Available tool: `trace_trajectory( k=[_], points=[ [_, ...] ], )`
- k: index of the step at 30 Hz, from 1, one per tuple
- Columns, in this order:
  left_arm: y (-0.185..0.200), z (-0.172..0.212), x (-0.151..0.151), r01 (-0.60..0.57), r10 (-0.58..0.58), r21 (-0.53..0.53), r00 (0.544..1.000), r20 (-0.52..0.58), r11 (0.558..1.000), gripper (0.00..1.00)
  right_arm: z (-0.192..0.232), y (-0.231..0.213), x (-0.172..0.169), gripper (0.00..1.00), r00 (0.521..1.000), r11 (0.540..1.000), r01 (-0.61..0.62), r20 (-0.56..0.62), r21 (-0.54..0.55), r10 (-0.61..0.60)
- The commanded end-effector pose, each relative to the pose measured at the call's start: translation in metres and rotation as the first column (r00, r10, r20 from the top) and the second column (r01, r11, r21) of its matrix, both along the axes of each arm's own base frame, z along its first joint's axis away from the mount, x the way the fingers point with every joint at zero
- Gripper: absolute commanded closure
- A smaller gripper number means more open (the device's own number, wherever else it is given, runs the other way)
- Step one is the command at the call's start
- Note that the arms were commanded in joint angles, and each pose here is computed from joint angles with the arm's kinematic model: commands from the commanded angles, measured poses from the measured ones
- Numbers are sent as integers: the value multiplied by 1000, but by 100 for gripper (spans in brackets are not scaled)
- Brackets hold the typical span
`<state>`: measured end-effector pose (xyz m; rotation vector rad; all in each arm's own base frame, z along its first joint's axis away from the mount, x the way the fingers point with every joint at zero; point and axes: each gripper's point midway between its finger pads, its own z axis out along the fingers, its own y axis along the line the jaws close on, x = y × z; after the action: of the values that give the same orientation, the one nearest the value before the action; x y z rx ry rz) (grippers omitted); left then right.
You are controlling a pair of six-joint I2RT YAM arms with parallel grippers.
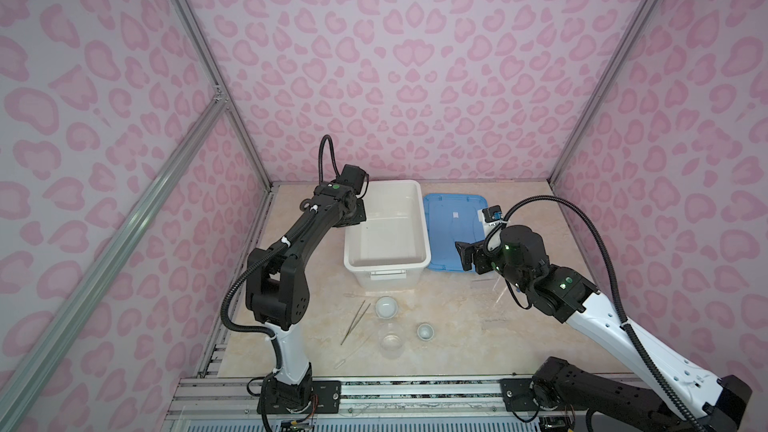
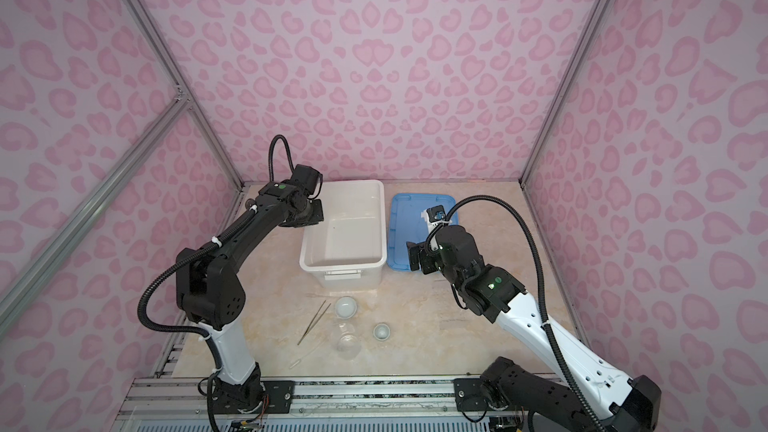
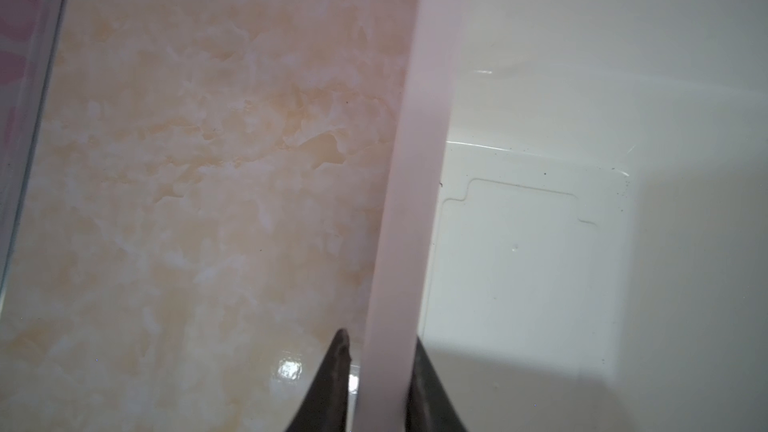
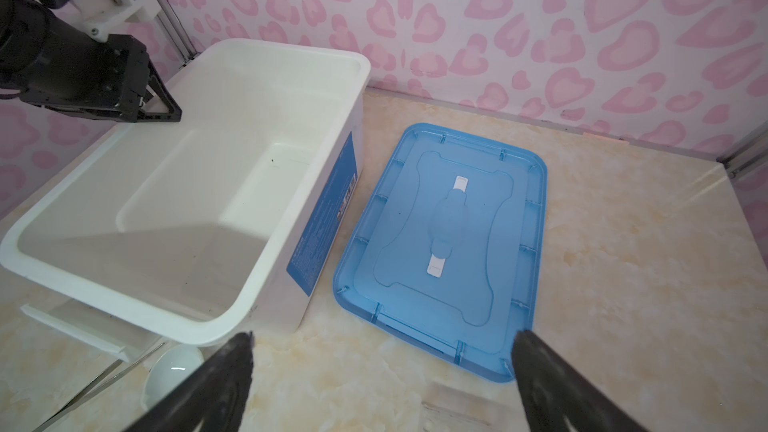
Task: Organize the chemistry lab equipment
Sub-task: 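Raise the left gripper over the white bin while the right gripper withdraws, then close the left gripper on the near rim of the white bin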
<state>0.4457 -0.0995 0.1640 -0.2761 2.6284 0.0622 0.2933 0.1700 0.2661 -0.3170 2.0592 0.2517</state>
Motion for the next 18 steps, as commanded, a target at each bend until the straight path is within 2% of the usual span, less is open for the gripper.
trace_trajectory(
  k=[1,6,10,14,16,18],
  points=[
    [18,13,-6,-78,78,-6,996,46,997,85,3,6,5,3,1000,999,-6,22,40,5],
    [26,14,-14,-142,158,-171,984,83,975,86,-2,9,6,4,1000,999,-9,6,48,9],
    [38,15,-32,-209,237,-207,964,121,956,85,-4,9,5,4,1000,998,-10,-1,57,10],
    [35,9,-52,-249,304,-323,944,132,913,84,1,10,4,4,1000,997,-9,6,75,8],
    [30,11,-62,-261,345,-410,927,146,874,76,3,11,5,4,1000,997,-9,7,80,8],
    [25,12,-73,-260,369,-477,917,150,840,61,4,12,6,4,1000,996,-13,0,85,13]
  ],
)
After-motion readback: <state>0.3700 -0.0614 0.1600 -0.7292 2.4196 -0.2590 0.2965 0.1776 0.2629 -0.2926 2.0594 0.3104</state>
